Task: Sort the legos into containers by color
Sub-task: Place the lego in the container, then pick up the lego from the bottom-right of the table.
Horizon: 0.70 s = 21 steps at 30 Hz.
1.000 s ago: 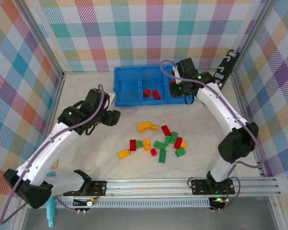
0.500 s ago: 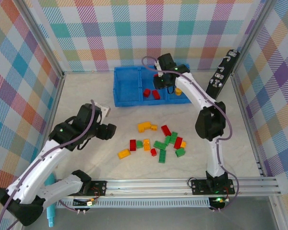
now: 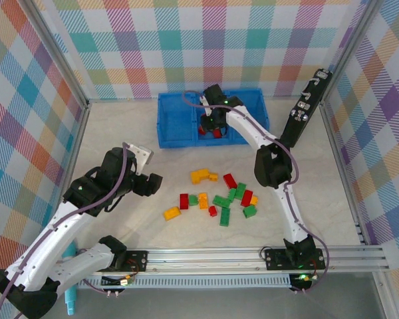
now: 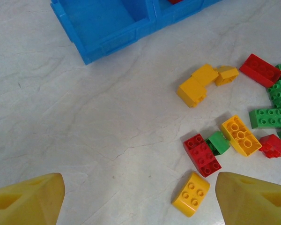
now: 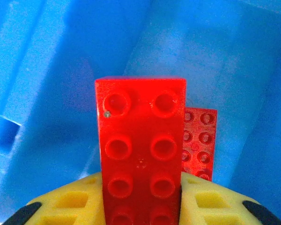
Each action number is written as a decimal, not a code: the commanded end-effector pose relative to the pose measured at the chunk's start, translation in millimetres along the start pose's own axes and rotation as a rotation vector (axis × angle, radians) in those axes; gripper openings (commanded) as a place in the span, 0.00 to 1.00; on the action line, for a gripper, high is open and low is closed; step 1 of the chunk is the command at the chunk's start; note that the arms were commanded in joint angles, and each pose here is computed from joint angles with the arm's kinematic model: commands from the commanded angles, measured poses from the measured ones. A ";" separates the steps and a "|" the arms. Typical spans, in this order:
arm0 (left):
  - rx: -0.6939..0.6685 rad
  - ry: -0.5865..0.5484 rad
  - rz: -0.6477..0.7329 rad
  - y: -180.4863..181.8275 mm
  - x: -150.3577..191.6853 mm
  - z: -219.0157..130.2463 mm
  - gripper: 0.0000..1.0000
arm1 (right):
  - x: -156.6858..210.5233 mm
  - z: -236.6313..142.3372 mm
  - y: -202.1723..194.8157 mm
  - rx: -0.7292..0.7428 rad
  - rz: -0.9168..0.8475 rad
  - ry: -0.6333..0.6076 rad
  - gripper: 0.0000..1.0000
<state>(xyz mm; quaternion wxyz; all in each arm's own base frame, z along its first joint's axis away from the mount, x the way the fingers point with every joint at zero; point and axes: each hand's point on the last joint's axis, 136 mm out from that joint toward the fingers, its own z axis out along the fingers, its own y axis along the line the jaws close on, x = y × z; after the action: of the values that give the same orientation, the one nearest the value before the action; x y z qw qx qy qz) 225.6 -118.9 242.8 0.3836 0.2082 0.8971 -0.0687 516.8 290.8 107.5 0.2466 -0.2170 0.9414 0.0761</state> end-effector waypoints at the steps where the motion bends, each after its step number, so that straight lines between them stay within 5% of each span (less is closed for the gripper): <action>1: 0.024 -0.025 0.009 -3.5 -4.2 -1.3 0.84 | -7.8 -15.2 6.7 -0.017 -0.039 -0.018 0.40; 11: 0.018 -0.012 0.015 -3.2 -7.3 3.1 0.84 | 20.0 -97.2 11.0 -0.010 -0.048 0.006 0.63; 21: 0.039 0.037 0.031 -9.1 -15.4 16.9 0.83 | 203.4 -170.5 -29.8 0.220 0.449 0.265 0.69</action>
<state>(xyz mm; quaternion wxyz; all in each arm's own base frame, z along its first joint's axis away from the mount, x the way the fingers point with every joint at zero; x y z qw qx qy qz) 236.0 -130.1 227.1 0.3484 0.2222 0.9082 -0.0662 339.0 179.1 178.3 0.1847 -0.1011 0.9770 0.0344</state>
